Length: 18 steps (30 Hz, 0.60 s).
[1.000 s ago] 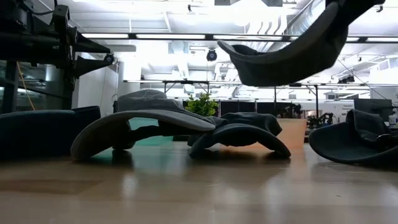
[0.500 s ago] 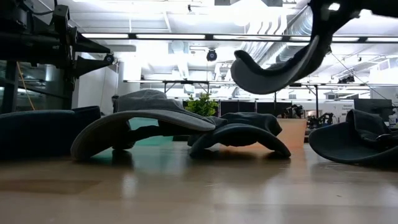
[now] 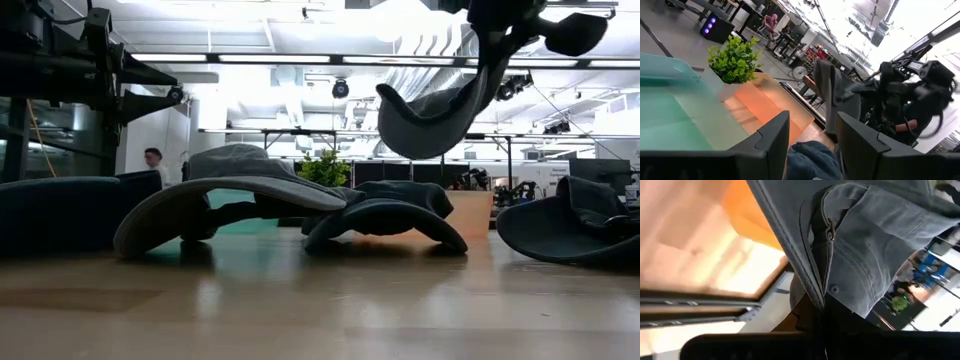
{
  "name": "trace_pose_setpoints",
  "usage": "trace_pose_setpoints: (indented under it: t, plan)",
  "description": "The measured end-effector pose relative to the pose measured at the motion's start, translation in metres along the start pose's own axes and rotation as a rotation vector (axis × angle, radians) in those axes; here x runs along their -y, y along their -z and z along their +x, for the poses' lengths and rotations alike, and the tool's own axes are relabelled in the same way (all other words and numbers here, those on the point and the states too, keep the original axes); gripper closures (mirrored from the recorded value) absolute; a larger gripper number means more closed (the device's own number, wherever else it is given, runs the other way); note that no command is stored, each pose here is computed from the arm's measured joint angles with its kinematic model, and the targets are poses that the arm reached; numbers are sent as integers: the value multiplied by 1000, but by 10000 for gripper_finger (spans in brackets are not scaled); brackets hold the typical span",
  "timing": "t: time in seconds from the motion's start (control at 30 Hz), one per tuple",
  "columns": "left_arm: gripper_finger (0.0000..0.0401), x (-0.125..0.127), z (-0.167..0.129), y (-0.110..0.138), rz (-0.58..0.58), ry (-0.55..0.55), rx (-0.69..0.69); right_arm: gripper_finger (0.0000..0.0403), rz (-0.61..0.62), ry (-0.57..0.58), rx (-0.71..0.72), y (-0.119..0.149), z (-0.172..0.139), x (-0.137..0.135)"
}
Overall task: Pick & Place hat
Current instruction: Put the right light gray cap into the orange bin
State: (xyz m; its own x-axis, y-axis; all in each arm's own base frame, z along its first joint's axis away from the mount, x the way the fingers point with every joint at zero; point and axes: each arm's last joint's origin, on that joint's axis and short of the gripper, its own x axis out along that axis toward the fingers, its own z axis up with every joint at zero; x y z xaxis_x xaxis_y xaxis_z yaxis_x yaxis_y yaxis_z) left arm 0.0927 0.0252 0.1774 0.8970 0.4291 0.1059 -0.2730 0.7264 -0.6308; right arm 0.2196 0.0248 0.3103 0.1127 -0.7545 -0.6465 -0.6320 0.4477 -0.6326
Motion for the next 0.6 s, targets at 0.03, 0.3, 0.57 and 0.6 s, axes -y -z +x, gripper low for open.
trace_pose_setpoints:
  t: [0.03,0.3,0.57,0.6]
  plan:
    - [242,0,0,0,0,0,0,395,2,15,-6,6,0,2]
    - [242,0,0,0,0,0,0,395,34,77,35,45,2,20]
    - [242,0,0,0,0,1,0,395,-78,81,92,60,29,13]
    - [242,0,0,0,0,0,0,395,-103,92,85,61,35,10]
